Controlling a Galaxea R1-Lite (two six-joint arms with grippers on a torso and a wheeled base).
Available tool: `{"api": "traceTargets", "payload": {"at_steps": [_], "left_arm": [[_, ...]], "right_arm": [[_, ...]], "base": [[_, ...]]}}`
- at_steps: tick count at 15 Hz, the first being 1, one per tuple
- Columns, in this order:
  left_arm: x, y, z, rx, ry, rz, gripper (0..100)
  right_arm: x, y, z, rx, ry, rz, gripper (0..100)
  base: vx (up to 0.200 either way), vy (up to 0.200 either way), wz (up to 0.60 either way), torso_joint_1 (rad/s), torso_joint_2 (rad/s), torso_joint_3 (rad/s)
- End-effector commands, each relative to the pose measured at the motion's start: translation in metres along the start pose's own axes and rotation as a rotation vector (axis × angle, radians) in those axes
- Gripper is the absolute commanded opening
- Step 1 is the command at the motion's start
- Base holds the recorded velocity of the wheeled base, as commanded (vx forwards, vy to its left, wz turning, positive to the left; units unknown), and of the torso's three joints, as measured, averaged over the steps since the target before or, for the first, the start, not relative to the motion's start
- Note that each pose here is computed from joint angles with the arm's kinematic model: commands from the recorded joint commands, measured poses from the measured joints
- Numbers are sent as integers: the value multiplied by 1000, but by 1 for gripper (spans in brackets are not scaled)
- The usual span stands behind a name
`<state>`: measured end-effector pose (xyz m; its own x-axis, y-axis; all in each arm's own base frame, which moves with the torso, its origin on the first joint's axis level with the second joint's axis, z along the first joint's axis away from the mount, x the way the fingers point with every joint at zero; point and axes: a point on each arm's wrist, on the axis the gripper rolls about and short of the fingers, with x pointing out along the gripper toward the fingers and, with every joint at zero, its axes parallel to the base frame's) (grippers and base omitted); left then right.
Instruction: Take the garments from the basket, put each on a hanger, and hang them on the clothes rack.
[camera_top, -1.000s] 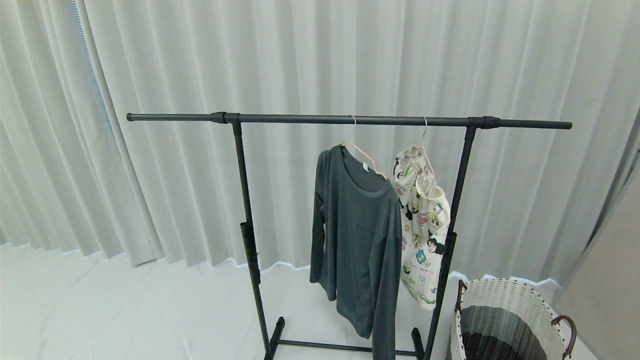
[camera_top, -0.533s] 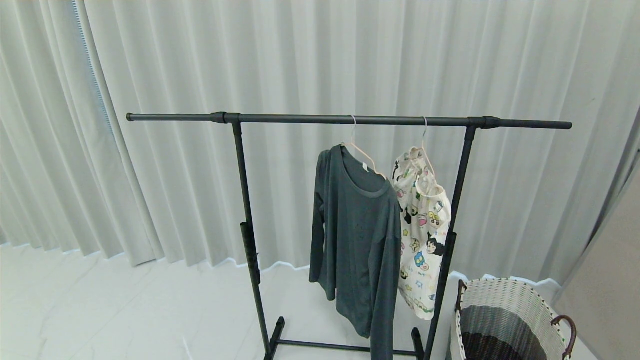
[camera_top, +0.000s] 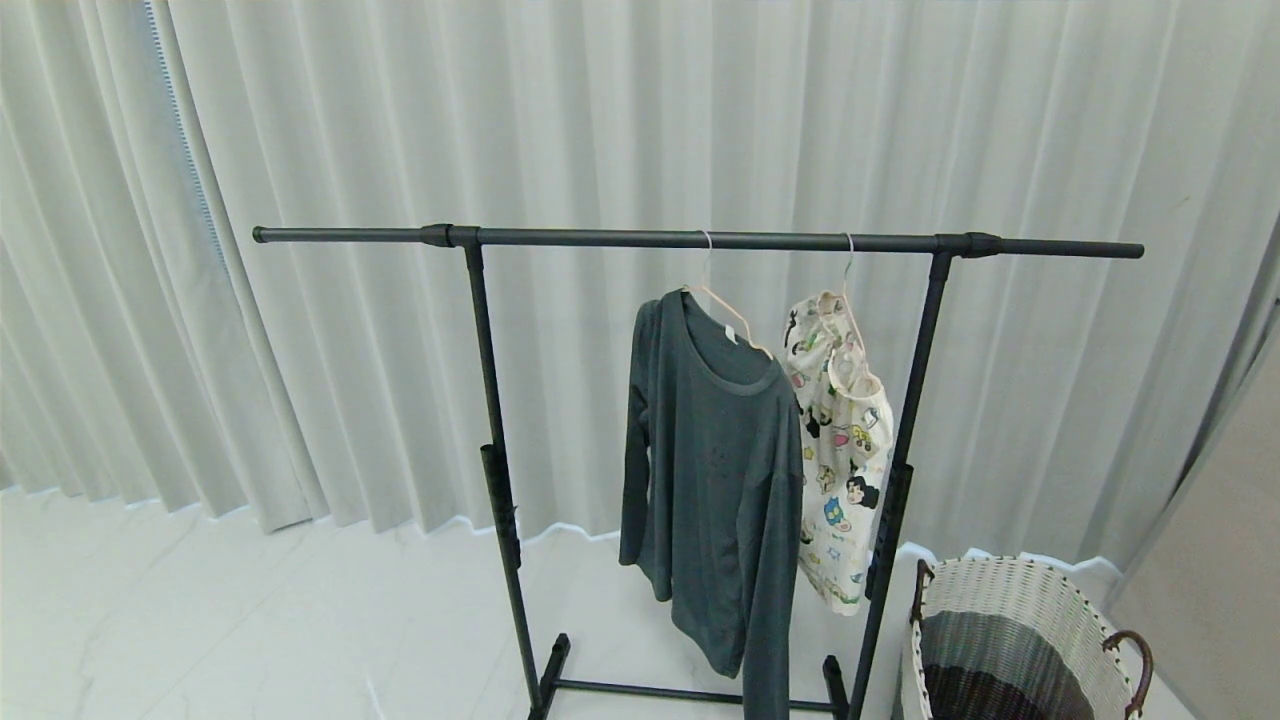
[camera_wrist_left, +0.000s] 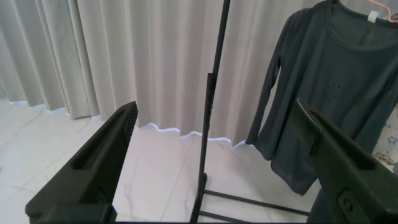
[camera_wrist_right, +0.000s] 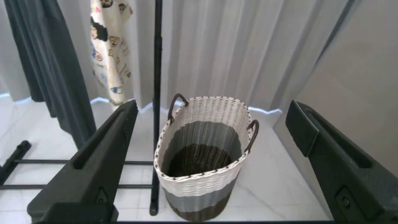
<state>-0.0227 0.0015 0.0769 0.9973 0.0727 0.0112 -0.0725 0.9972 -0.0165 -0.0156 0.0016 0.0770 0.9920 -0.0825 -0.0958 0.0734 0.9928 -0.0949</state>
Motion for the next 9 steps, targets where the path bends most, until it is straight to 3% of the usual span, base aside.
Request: {"api": "traceTargets", "payload": {"at_steps": [1, 2, 3, 4, 7, 9], "left_arm": [[0, 0, 0, -4, -1, 1, 100], [0, 0, 0, -9, -1, 1, 100], [0, 0, 0, -12, -1, -1, 100], [0, 0, 0, -12, -1, -1, 100], [0, 0, 0, -12, -1, -1, 100], [0, 0, 0, -12, -1, -1, 100]], "right_arm": [[0, 0, 0, -1, 2, 6, 100], [0, 0, 0, 0, -1, 18, 100], [-2, -2, -1, -13, -39, 128, 100], [-2, -2, -1, -16, -40, 136, 100], [-7, -2, -2, 32, -103, 74, 100], [-7, -3, -2, 102, -101, 31, 100]], "base": [[0, 0, 0, 0, 0, 0], [0, 0, 0, 0, 0, 0], [0, 0, 0, 0, 0, 0], [0, 0, 0, 0, 0, 0], [0, 0, 0, 0, 0, 0], [0, 0, 0, 0, 0, 0]]}}
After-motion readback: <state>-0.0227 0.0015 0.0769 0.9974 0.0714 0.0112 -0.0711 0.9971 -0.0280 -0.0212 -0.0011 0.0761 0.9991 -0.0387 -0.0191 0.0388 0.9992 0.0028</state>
